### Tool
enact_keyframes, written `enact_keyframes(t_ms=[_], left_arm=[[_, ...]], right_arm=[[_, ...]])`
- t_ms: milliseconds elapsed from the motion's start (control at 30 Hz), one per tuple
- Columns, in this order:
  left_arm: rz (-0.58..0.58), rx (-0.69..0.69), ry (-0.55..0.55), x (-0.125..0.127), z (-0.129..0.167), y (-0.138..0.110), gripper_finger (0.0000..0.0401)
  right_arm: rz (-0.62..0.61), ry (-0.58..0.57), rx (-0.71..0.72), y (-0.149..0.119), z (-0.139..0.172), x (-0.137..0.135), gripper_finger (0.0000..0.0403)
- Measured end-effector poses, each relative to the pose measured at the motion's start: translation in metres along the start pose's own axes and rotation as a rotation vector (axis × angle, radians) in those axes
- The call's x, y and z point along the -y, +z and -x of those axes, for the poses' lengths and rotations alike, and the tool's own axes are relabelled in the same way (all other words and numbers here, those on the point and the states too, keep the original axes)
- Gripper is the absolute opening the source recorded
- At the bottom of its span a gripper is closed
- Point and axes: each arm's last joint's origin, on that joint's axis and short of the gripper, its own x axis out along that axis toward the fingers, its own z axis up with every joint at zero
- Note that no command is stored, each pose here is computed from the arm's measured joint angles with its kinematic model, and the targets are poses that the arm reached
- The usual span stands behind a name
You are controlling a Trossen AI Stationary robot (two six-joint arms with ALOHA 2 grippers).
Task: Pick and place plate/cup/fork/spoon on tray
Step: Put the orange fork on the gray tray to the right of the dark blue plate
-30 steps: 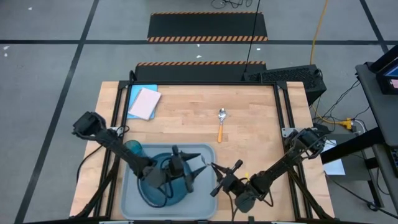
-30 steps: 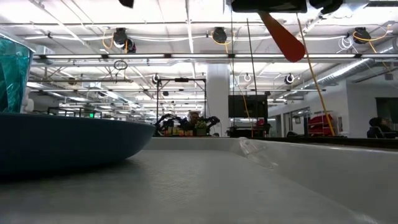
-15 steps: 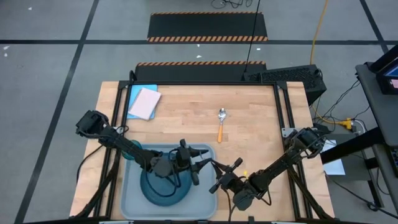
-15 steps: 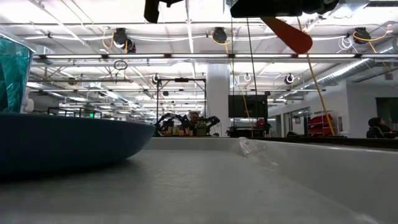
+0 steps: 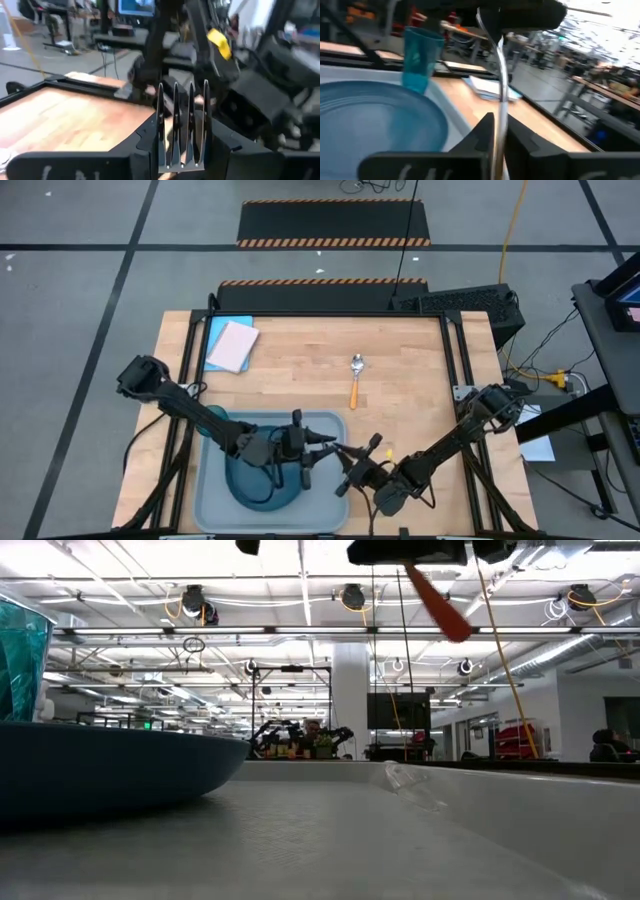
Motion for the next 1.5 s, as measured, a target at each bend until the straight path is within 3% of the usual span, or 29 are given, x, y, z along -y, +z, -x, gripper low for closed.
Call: enact_keyframes(t_ms=[133,367,467,800,1100,1500], left_arm=[[-0.024,-0.037,-0.109,0.002,0.009,0.012,0.01],[-0.074,-0.11,-0.382,0.006,0.014,0.013,0.01],[-0.097,-0.117,-0.414,0.006,0.014,0.012,0.01],[-0.11,-0.174,-0.448,0.006,0.015,0.007,0.01],[-0.127,-0.187,-0.44,0.005,0.015,0.005,0.0102],[-0.185,-0.199,-0.397,0.01,0.028,0.01,0.0251]], right_arm=[[-0.048,0.159,0.021,0.017,0.007,0.005,0.0062],[-0.277,0.543,-0.03,0.04,0.001,0.017,0.0119],[-0.351,0.651,-0.068,0.04,-0.004,0.017,0.0127],[-0.393,0.646,-0.104,0.038,-0.01,0.018,0.0086],[-0.388,0.637,-0.102,0.038,-0.01,0.018,0.0008],[-0.522,0.552,-0.188,0.031,0.003,0.015,0.0005]])
